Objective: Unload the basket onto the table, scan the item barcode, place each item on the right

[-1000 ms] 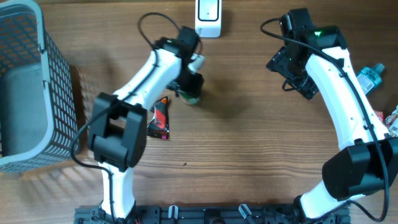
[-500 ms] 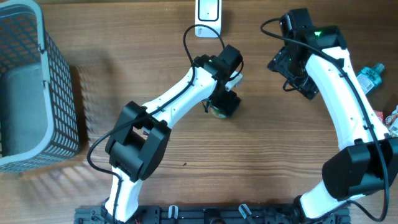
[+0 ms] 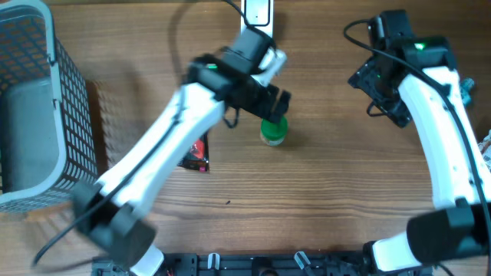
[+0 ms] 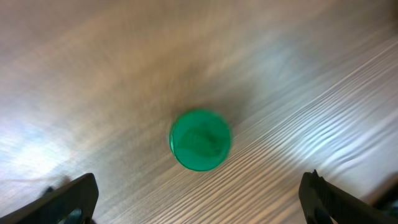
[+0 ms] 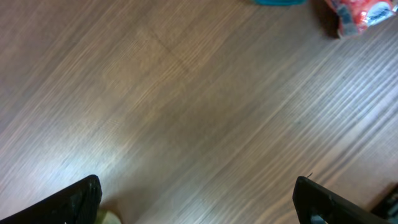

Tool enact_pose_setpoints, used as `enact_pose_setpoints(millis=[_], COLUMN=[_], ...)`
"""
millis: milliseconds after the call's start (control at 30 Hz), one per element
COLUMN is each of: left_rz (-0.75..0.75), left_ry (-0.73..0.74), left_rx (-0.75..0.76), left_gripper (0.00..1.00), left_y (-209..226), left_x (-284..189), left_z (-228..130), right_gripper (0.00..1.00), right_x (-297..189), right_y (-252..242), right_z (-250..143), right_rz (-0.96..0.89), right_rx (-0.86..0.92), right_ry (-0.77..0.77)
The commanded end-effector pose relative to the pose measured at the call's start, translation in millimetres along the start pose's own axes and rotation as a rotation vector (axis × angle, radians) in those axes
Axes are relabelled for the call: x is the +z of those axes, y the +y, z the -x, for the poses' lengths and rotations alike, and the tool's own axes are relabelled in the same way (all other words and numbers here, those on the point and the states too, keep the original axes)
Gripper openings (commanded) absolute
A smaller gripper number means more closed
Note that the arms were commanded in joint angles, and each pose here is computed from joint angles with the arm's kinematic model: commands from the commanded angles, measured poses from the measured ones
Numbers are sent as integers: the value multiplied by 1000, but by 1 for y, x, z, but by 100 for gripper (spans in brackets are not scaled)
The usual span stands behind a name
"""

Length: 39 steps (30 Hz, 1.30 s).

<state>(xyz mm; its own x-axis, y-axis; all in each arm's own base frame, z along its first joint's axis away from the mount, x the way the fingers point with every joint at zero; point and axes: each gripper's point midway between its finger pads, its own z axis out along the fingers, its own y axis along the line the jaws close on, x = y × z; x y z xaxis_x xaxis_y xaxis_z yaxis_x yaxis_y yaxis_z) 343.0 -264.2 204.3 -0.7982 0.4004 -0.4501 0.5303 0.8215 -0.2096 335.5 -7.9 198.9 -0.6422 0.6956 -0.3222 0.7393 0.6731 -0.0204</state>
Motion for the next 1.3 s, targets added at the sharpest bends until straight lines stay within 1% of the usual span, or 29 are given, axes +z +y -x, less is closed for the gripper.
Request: enact_pose_setpoints(millis=[0, 67, 133, 200, 300, 367, 400, 433, 467, 500, 533, 600, 667, 733, 767, 833, 933, 1000, 1133, 1267], left_rz=[65, 183, 247, 292, 343, 363, 368, 371, 373, 374, 374, 374, 374, 374, 375, 387, 387, 387, 388, 388], left_ry=[-252, -340, -380, -384, -376, -381, -384, -387, -395, -398, -398, -396, -386, -361, -345, -322, -310, -306, -291, -263], left_rx=[-244, -457, -558, -624, -693, -722, -730, -734, -736, -735, -736, -736, -739, -746, -751, -758, -761, -763, -767, -774], left_gripper=[100, 100, 100, 100, 100, 100, 100, 100, 100, 100, 100, 100, 100, 100, 100, 100, 100, 100, 100, 100], left_y=[34, 86, 124, 151, 180, 192, 195, 197, 199, 200, 200, 200, 200, 199, 198, 199, 200, 200, 203, 207], left_x=[-98, -139, -163, -173, -180, -184, -185, -186, -188, -188, -188, -187, -186, -183, -181, -178, -176, -175, -169, -160], left_z=[25, 17, 6, -5, -18, -23, -24, -24, -23, -23, -23, -23, -25, -30, -34, -39, -40, -40, -40, -41], right_gripper=[99, 99, 100, 100, 100, 100, 100, 100, 100, 100, 100, 100, 100, 96, 96, 95, 93, 93, 93, 93], right_x=[-13, -14, -22, -35, -44, -64, -68, -67, -63, -58, -56, -54, -48, -43, -38, -10, 26, 38, 48, 61], right_y=[-2, -3, 19, 48, 82, 115, 123, 122, 113, 97, 90, 91, 119, 161, 173, 190, 187, 186, 184, 169], right_z=[-25, -46, -71, -87, -89, -108, -116, -127, -141, -163, -177, -201, -210, -226, -230, -237, -243, -241, -230, -218], right_rz=[51, 40, 148, 286, 414, 547, 557, 492, 375, 182, 71, -58, 22, 109, 124, 98, -18, -49, -38, -77], right_rx=[-12, 17, 15, -6, -77, -65, -27, 88, 236, 449, 565, 729, 684, 644, 636, 641, 672, 689, 706, 719], right_ry=[117, 222, 358, 440, 396, 477, 507, 550, 597, 648, 670, 676, 673, 769, 799, 813, 832, 825, 752, 629])
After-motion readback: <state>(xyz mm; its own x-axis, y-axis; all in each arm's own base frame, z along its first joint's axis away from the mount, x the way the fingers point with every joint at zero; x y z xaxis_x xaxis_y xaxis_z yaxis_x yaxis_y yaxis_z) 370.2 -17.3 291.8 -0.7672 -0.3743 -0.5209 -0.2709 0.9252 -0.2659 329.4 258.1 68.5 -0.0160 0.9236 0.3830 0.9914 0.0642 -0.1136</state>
